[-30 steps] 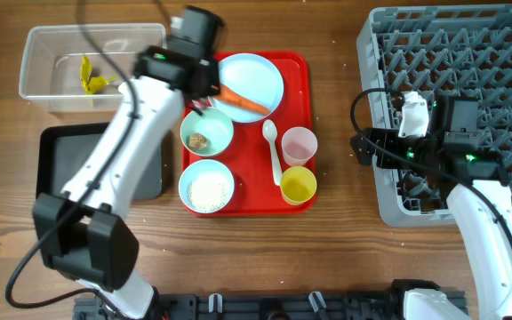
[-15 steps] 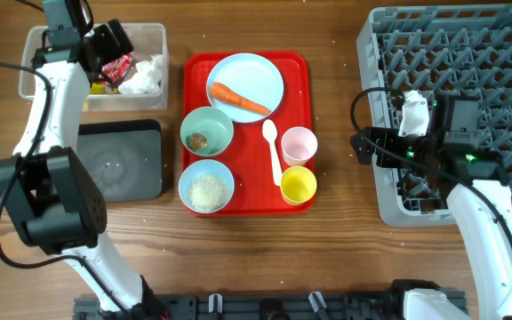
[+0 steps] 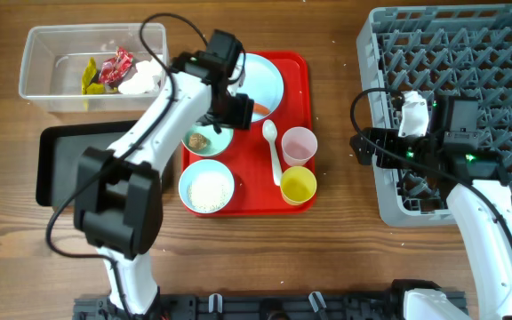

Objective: Sort waste into correct bins and load items into the dishwasher rack
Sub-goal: 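Grasp the green bowl with the mushroom using the left gripper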

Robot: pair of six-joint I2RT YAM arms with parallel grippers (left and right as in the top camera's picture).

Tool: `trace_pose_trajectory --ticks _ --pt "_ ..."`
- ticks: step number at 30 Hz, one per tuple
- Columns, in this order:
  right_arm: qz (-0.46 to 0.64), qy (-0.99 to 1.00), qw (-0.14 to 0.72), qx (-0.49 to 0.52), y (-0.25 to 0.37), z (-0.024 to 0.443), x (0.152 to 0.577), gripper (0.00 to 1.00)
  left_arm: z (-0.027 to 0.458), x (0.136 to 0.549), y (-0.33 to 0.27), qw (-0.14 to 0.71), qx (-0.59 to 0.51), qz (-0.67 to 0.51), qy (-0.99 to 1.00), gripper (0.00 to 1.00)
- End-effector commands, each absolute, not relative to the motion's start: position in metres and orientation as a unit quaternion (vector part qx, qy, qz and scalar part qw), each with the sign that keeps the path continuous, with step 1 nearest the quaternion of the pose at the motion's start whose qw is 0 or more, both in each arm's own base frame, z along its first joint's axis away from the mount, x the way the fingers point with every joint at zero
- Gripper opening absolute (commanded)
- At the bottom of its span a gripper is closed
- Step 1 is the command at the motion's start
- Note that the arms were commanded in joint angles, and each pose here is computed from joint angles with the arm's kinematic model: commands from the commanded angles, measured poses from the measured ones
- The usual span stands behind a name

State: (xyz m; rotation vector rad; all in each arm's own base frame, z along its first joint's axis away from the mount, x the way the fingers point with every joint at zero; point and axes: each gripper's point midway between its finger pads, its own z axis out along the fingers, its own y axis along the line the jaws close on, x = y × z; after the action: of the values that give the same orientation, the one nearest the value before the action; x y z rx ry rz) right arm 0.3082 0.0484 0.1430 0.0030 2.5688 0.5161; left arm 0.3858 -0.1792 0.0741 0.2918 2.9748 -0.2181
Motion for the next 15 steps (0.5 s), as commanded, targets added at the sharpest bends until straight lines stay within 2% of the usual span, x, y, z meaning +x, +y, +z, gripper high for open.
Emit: trace_pose_trajectory --ticks 1,3,7,12,15 --pt "0.189 0.947 0.259 0.004 0.048 0.146 0.311 0.97 0.045 0.375 -0.172 0.038 0.1 -0.04 0.993 0.64" --pt "0.189 0.947 0.26 0.004 0.048 0.146 0.312 0.97 0.04 0.379 -0.162 0.043 0.067 -0.025 0.997 0.59" --pt "0.189 0.947 0.26 0.004 0.048 0.146 0.312 0.97 0.038 0.382 -0.156 0.046 0.043 -0.018 0.998 0.39" --pt "0.188 0.947 0.262 0.004 0.048 0.146 0.312 0.97 0.019 0.367 -0.152 0.023 0.032 -0.014 0.999 0.3" --pt "0.188 0.947 0.262 0.004 0.048 0.147 0.312 0.97 0.013 0.36 -0.149 0.012 0.033 -0.01 0.999 0.2"
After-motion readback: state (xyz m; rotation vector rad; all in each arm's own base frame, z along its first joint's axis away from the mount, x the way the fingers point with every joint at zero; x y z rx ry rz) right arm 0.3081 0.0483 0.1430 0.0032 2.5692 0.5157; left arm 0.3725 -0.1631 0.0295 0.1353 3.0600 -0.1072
